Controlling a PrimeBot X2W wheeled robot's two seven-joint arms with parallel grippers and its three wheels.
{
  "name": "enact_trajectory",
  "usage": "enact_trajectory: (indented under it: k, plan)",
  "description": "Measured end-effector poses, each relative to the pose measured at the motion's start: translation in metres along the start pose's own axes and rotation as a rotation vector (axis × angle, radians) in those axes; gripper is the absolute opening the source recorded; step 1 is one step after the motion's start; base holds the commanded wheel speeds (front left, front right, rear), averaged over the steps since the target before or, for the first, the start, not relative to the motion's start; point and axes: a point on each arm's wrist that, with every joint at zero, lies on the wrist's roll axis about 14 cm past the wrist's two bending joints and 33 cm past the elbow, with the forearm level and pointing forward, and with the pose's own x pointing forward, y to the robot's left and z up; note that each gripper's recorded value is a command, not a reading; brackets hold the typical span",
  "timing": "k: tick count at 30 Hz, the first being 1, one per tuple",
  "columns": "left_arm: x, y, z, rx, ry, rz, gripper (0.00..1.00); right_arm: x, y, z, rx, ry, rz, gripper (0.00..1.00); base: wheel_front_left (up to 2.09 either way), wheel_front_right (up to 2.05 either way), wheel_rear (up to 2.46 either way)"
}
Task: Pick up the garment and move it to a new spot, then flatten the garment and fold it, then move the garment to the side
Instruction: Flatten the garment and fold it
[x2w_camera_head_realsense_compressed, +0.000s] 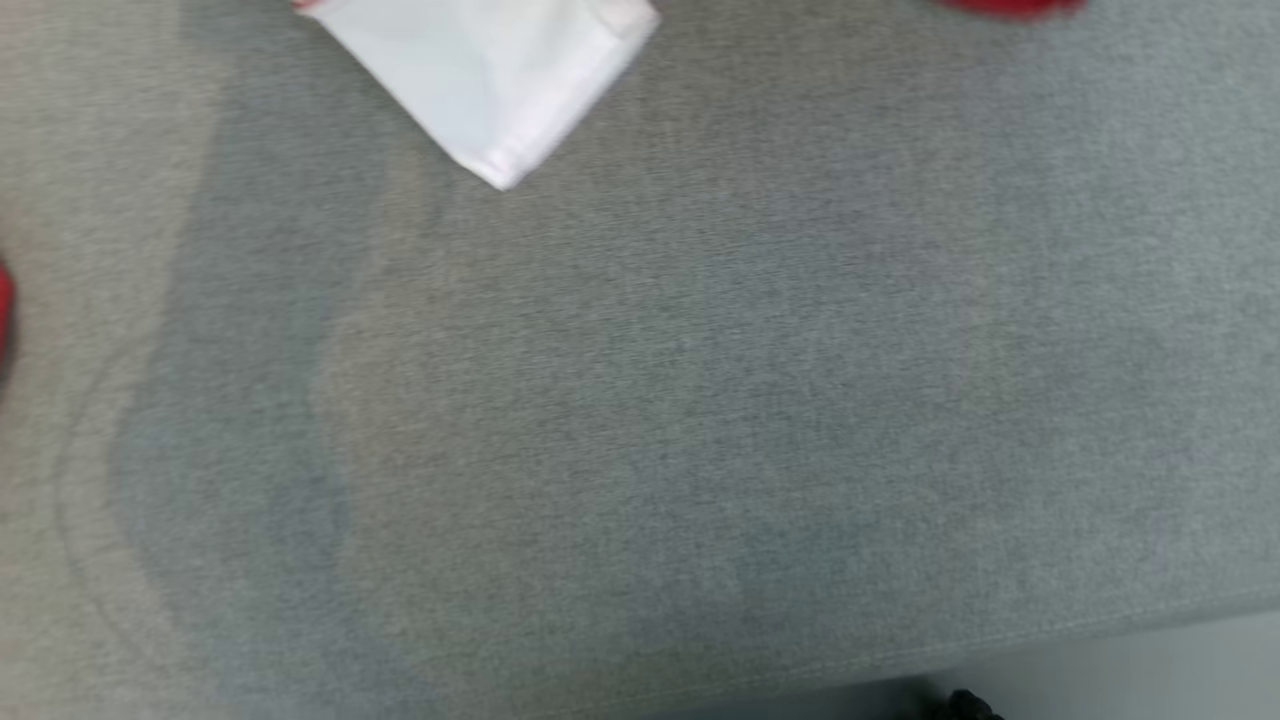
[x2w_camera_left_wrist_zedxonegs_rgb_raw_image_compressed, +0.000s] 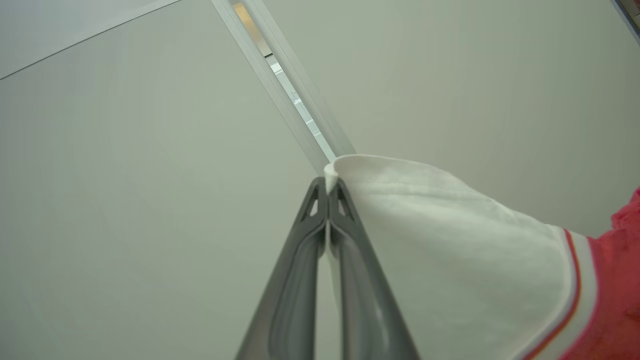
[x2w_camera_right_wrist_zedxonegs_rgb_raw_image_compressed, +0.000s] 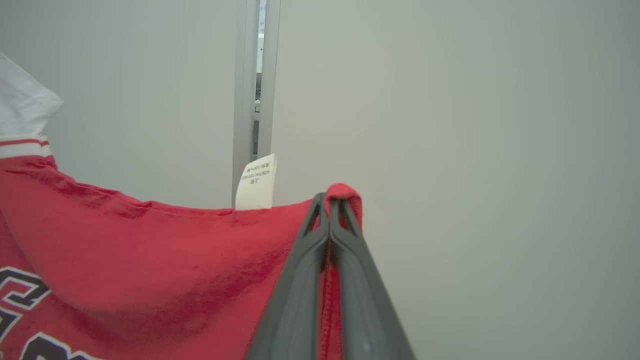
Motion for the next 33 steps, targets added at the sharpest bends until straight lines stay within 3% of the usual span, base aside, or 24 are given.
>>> enact_trajectory:
  k: [5, 7, 10, 14, 20, 23, 27, 33]
  plan:
    - [0.041, 0.03, 0.067, 0.076, -0.223, 0.128, 0.0, 0.019, -0.038, 0.083, -0.206, -0.211, -0.094, 0.0, 0.0, 0.0, 0.0]
    - [0.043, 0.032, 0.104, 0.063, -0.358, 0.154, 0.0, 0.018, -0.04, 0.096, -0.242, -0.266, -0.103, 0.0, 0.0, 0.0, 0.0]
    - [0.034, 0.013, 0.095, 0.024, -0.396, 0.105, 0.0, 0.012, -0.036, 0.061, -0.25, -0.217, -0.09, 0.0, 0.0, 0.0, 0.0]
    - [0.003, -0.024, 0.029, -0.079, -0.279, 0.024, 0.0, -0.001, -0.024, -0.013, -0.23, -0.077, -0.049, 0.0, 0.0, 0.0, 0.0]
    - [-0.077, -0.062, -0.044, -0.207, -0.076, -0.019, 0.0, -0.036, 0.008, -0.121, -0.104, 0.128, 0.012, 0.0, 0.0, 0.0, 0.0]
    - [-0.117, -0.074, -0.055, -0.27, -0.004, -0.009, 0.0, -0.055, 0.013, -0.143, -0.048, 0.172, 0.004, 0.0, 0.0, 0.0, 0.0]
    - [-0.17, -0.088, -0.058, -0.349, 0.102, 0.009, 0.0, -0.086, 0.014, -0.145, 0.01, 0.199, -0.031, 0.0, 0.0, 0.0, 0.0]
    - [-0.267, -0.116, -0.06, -0.485, 0.362, 0.052, 0.0, -0.159, 0.028, -0.151, 0.09, 0.324, -0.072, 0.0, 0.0, 0.0, 0.0]
